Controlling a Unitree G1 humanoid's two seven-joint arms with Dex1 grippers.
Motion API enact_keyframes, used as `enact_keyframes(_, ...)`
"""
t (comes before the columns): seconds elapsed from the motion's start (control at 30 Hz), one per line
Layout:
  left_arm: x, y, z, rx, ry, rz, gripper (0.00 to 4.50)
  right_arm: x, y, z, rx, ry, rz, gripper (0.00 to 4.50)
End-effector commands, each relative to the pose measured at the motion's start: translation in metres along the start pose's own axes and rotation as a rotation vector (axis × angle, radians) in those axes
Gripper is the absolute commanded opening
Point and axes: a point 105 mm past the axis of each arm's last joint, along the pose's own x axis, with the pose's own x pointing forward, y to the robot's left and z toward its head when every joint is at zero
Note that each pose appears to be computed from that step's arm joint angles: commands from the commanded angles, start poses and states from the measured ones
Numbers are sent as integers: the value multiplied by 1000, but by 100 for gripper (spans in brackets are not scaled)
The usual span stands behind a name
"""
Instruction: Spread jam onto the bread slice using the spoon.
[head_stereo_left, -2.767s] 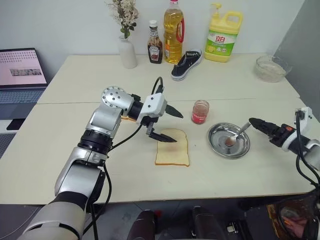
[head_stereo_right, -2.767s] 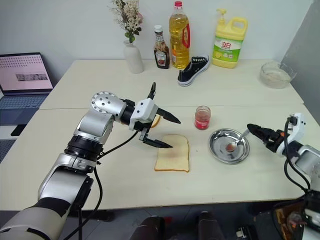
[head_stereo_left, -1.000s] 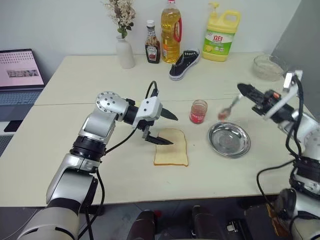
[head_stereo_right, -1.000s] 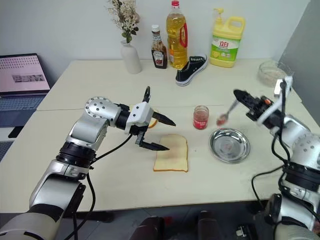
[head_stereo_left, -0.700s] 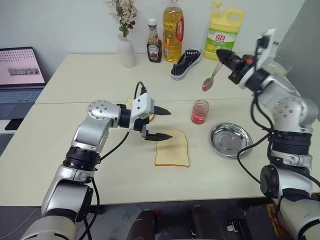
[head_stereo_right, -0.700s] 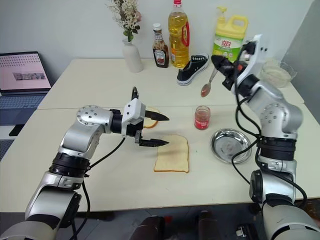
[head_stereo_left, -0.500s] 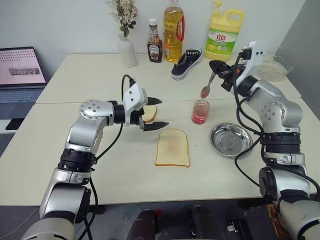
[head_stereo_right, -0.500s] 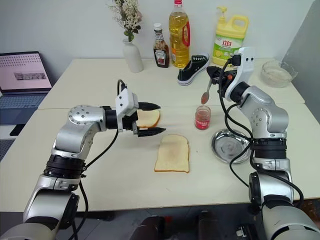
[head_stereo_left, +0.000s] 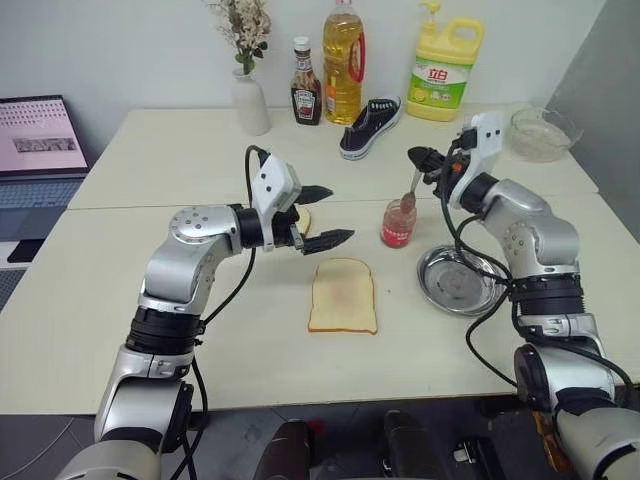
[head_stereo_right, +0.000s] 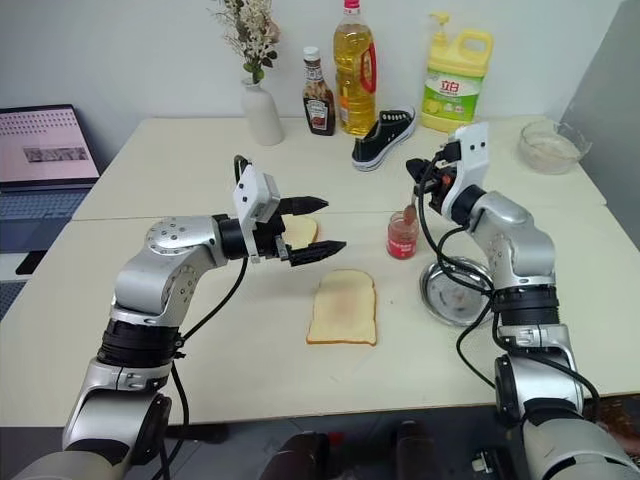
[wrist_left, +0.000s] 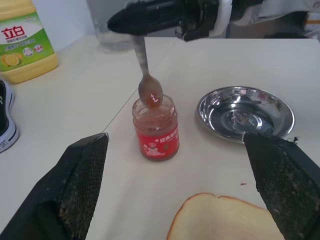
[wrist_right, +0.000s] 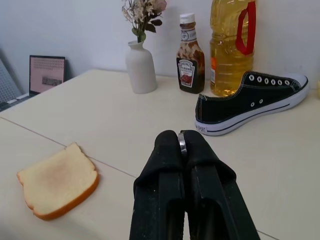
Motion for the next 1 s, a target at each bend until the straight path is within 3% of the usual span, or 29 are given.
enact_keyframes(0.03,0,-3,16,43,-33,-16,450,1,5,4,-74,-27,12,2)
enact_keyframes(0.47,-4,1,21,69,-19,-27,450,13,16,-31,-182,35,6,2)
enact_keyframes(0.67,-5,2,21,77,-18,-27,450,9,5,-45,-1,93,-52,2)
enact_keyframes(1.0,-1,3,23,87,-28,-44,450,7,-11,-26,284,22,-143,2)
